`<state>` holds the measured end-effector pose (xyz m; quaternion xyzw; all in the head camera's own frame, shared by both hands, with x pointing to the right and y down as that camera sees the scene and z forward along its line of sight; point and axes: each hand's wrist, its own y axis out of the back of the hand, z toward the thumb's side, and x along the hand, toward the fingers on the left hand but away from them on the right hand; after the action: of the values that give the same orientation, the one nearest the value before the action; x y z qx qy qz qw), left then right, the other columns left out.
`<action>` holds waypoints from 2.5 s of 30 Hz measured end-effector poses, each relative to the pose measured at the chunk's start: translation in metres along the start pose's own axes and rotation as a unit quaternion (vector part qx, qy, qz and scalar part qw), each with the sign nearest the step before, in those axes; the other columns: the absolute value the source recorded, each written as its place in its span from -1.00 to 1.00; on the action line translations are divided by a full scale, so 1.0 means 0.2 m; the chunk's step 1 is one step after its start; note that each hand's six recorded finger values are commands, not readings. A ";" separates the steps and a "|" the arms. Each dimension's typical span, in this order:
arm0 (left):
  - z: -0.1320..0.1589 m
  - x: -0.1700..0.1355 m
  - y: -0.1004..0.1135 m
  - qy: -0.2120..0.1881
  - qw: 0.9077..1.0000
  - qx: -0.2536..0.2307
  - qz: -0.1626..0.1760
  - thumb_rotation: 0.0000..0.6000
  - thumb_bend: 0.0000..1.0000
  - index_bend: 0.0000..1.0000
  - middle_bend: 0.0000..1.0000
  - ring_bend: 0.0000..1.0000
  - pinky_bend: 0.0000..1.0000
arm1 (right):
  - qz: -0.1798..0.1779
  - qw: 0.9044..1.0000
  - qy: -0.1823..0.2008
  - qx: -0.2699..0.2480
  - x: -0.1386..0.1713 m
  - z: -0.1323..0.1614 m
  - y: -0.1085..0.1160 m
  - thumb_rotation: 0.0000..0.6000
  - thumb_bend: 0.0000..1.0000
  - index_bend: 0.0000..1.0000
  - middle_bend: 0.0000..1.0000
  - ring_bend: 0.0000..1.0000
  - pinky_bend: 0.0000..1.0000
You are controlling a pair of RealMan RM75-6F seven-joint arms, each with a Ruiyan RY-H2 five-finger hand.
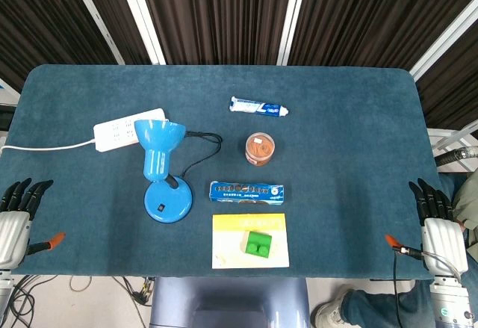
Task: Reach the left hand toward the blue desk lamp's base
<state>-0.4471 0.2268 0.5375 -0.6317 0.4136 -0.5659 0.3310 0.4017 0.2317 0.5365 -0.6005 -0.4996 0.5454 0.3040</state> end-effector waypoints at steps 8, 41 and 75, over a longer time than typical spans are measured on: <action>-0.01 0.00 0.00 0.005 1.000 -0.001 -0.004 1.00 -0.79 -0.78 -0.72 -0.95 -0.90 | 0.007 1.000 0.003 0.000 0.01 0.01 -0.01 1.00 -0.80 -1.00 -0.96 -0.92 -1.00; 0.16 0.01 -0.10 -0.093 0.995 0.011 -0.030 1.00 -0.01 -0.70 0.35 0.37 0.58 | 0.008 1.000 -0.001 -0.004 0.01 0.00 0.00 1.00 -0.80 -1.00 -0.96 -0.92 -1.00; 0.50 0.25 -0.77 -0.182 0.953 0.098 -0.220 1.00 0.05 -0.83 0.46 0.47 0.64 | 0.007 1.000 -0.006 -0.004 0.02 -0.02 0.02 1.00 -0.80 -1.00 -0.96 -0.92 -1.00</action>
<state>-0.3249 0.2446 0.6827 -0.7634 0.1398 -0.5383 0.3285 0.4052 0.2343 0.5329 -0.6018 -0.4990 0.5495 0.2946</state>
